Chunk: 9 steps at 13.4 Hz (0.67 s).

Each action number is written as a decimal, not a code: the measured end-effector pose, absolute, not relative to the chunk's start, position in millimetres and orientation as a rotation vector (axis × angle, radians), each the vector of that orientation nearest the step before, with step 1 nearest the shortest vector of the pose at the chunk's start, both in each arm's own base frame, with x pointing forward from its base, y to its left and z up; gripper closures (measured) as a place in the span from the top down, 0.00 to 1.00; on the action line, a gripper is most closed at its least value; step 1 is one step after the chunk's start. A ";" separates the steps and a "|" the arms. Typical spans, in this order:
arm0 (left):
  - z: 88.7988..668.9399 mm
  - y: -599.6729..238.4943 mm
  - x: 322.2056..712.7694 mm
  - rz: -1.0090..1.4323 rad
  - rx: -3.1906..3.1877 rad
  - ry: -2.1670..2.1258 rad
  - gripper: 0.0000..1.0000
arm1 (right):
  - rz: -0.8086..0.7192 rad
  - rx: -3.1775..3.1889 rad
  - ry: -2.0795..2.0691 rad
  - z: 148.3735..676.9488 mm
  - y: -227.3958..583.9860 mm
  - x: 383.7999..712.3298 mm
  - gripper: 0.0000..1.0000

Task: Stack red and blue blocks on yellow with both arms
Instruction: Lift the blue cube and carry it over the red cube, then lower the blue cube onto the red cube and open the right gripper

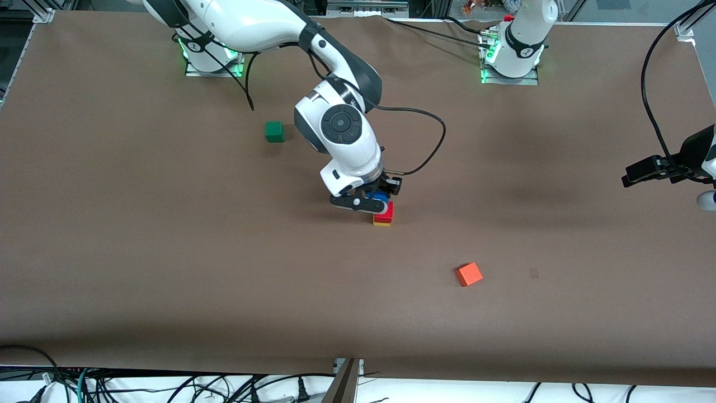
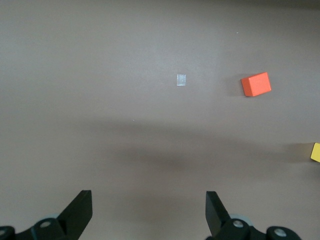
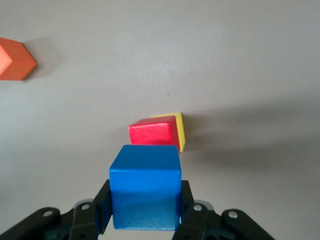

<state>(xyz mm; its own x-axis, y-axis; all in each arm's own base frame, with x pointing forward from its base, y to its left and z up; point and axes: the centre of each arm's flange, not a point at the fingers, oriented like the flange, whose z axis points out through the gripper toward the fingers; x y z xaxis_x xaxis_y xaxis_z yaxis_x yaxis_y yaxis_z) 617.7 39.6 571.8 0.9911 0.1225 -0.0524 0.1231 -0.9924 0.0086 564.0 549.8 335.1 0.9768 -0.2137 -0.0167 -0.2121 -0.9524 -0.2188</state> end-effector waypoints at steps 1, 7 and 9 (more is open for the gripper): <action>571.8 39.3 617.7 -0.081 3.123 0.192 1.00 | -0.038 -2.902 0.307 331.0 551.8 564.8 0.56; 571.8 38.4 617.8 -0.081 3.123 0.189 1.00 | -0.094 -2.944 0.256 313.0 558.4 561.2 0.56; 571.8 38.4 617.8 -0.081 3.123 0.189 1.00 | -0.097 -2.952 0.249 309.0 559.1 560.4 0.56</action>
<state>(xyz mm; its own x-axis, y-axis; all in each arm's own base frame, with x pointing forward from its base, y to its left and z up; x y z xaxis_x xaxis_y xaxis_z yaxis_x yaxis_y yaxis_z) 617.8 38.4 571.8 0.9913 0.1205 -0.0523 0.1211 -0.9926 0.0087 560.4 559.1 309.0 0.9839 -0.1719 0.0498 -0.1603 -0.9702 -0.1817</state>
